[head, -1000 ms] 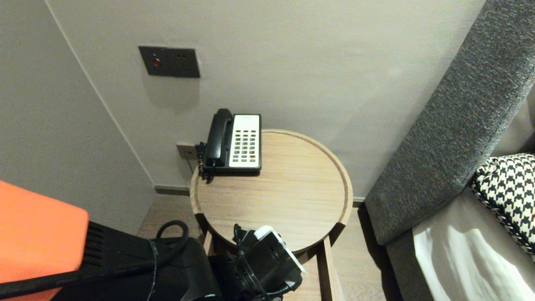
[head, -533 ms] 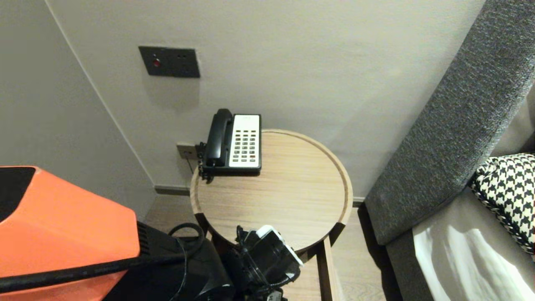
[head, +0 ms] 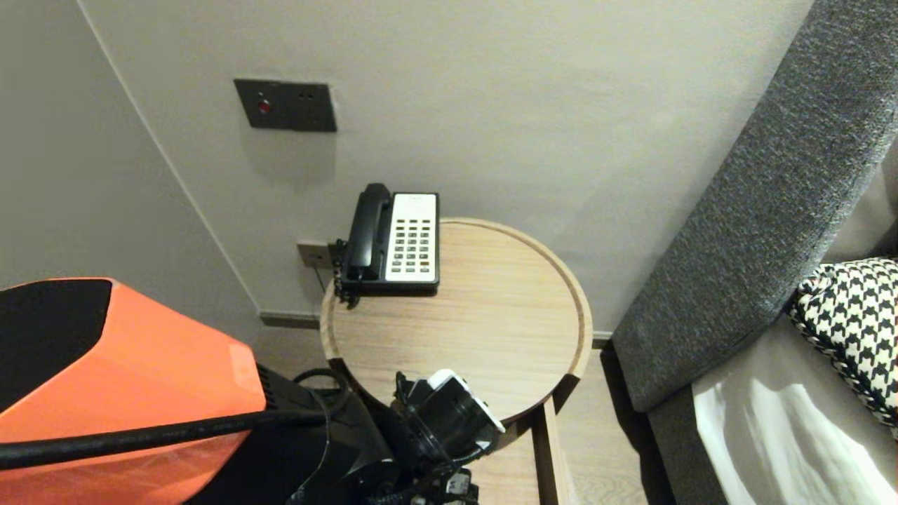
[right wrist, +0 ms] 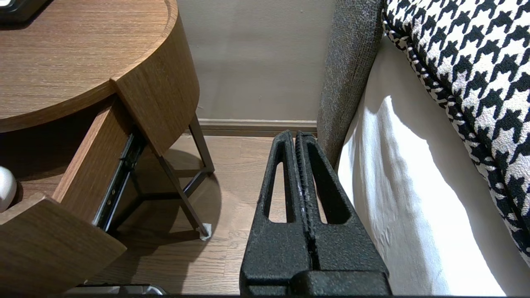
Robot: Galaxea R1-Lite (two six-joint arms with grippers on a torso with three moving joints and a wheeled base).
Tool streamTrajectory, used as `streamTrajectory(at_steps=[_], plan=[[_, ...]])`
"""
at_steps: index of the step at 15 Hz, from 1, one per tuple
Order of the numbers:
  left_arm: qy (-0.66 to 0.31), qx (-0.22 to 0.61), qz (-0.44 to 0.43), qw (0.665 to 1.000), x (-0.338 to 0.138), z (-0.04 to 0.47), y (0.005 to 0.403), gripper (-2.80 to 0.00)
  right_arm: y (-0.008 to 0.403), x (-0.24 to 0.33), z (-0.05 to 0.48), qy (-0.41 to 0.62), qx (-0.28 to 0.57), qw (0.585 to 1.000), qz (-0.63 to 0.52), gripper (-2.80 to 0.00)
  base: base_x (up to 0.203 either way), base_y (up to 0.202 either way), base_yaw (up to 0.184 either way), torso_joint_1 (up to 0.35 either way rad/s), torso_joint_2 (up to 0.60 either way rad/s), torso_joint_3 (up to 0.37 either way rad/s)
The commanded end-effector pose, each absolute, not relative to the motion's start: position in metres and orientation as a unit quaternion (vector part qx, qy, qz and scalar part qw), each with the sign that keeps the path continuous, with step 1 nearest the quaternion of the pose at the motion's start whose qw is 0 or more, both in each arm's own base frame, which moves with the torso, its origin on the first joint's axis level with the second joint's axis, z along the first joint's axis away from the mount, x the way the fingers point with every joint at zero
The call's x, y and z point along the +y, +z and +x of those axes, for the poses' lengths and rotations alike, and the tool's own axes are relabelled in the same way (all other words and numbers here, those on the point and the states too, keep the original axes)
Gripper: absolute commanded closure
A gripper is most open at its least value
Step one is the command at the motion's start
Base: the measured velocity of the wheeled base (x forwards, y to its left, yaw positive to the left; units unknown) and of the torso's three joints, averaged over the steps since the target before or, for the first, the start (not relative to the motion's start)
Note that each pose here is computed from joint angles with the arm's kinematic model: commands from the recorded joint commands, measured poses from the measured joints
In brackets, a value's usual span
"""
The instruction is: Put the remote controls on the table in the drawer one by one
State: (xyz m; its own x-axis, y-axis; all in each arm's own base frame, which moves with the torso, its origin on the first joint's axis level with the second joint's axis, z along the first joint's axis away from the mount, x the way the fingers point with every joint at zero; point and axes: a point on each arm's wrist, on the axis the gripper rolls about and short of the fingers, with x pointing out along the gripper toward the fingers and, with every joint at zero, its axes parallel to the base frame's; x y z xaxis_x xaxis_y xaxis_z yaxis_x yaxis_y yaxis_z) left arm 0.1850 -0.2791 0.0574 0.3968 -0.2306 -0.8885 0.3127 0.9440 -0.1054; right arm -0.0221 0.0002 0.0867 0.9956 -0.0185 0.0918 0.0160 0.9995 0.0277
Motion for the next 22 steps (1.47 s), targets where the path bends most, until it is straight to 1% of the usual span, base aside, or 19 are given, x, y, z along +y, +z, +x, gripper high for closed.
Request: streamTrajectory(at_steps=[1, 5, 6, 9, 15, 20, 22], plan=[[-0.158, 0.53, 0.041, 0.833, -0.281, 0.187, 0.052, 0.0, 0.076, 0.0, -0.019, -0.009, -0.026, 1.0, 0.014, 0.0, 0.0, 0.0, 0.0, 0.0, 0.0, 0.0], [-0.162, 0.523, 0.037, 0.836, -0.278, 0.185, 0.061, 0.0, 0.076, 0.0, -0.019, -0.009, -0.026, 1.0, 0.014, 0.0, 0.0, 0.0, 0.0, 0.0, 0.0, 0.0], [-0.163, 0.522, 0.038, 0.836, -0.278, 0.184, 0.062, -2.8, 0.076, 0.0, -0.019, -0.009, -0.026, 1.0, 0.014, 0.0, 0.0, 0.0, 0.0, 0.0, 0.0, 0.0], [-0.166, 0.518, 0.034, 0.838, -0.276, 0.184, 0.066, -2.8, 0.076, 0.0, -0.019, -0.009, -0.026, 1.0, 0.014, 0.0, 0.0, 0.0, 0.0, 0.0, 0.0, 0.0], [-0.191, 0.496, 0.013, 0.847, -0.273, 0.171, 0.095, -2.8, 0.076, 0.0, -0.019, -0.009, -0.026, 1.0, 0.014, 0.0, 0.0, 0.0, 0.0, 0.0, 0.0, 0.0], [-0.193, 0.499, 0.016, 0.845, -0.274, 0.168, 0.094, -2.8, 0.076, 0.0, -0.019, -0.009, -0.026, 1.0, 0.014, 0.0, 0.0, 0.0, 0.0, 0.0, 0.0, 0.0], [-0.2, 0.49, 0.009, 0.848, -0.272, 0.166, 0.104, -2.8, 0.076, 0.0, -0.019, -0.009, -0.026, 1.0, 0.014, 0.0, 0.0, 0.0, 0.0, 0.0, 0.0, 0.0]])
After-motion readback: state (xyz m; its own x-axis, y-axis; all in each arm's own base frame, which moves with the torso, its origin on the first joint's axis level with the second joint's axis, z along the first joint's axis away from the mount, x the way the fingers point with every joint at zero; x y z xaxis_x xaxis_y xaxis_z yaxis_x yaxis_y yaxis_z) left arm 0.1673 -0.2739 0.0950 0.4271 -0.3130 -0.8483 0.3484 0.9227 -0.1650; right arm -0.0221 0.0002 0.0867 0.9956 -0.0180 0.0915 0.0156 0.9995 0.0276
